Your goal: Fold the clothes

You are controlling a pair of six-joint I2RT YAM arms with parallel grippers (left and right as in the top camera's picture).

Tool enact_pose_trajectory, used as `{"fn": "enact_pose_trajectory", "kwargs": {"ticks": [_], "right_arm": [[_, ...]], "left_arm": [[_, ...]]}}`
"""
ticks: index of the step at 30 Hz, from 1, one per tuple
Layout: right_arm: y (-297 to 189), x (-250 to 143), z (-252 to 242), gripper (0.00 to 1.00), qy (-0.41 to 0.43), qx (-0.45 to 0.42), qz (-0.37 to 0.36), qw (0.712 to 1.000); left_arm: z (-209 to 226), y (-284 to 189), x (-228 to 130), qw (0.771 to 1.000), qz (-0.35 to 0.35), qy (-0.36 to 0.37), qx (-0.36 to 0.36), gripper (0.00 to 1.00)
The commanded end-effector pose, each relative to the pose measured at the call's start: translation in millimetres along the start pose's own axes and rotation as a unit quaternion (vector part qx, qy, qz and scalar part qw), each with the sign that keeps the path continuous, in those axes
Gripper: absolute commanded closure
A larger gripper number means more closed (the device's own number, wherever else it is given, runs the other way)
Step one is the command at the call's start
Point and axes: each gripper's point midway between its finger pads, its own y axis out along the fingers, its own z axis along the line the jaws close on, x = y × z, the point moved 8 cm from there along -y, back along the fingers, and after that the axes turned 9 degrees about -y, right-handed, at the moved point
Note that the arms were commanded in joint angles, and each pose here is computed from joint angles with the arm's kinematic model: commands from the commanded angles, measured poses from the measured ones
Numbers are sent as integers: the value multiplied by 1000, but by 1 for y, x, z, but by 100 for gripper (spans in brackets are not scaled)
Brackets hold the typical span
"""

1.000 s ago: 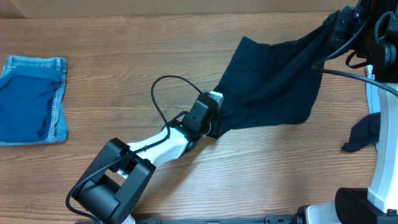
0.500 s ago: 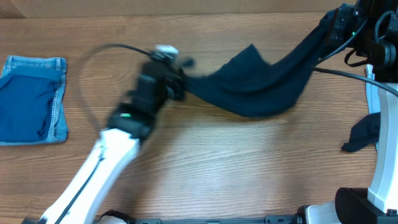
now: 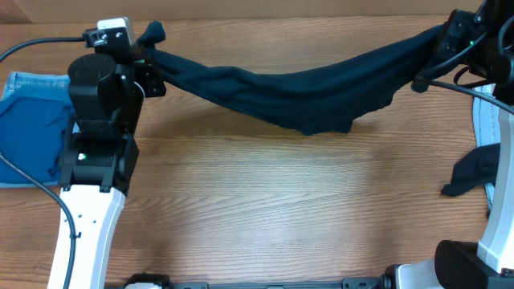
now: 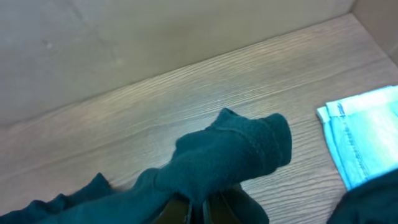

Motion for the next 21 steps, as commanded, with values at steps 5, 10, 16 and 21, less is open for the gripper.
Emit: {"fn": "enact_pose_trajectory", "kwargs": {"ticks": [5, 10, 16, 21], "right_arm": [[46, 14, 2, 83, -43, 2, 2, 999], [167, -25, 6, 29, -36, 9, 152, 988], [142, -59, 27, 35, -47, 109, 259, 959], [124, -80, 81, 38, -125, 195, 305, 924]], "left_arm": [[-4, -30, 27, 999, -51, 13, -9, 96], [-2, -29, 16, 1000, -16, 15, 0, 96], [-1, -29, 14, 1000, -12, 28, 2, 96], [-4, -30, 24, 999, -41, 27, -7, 96]]}}
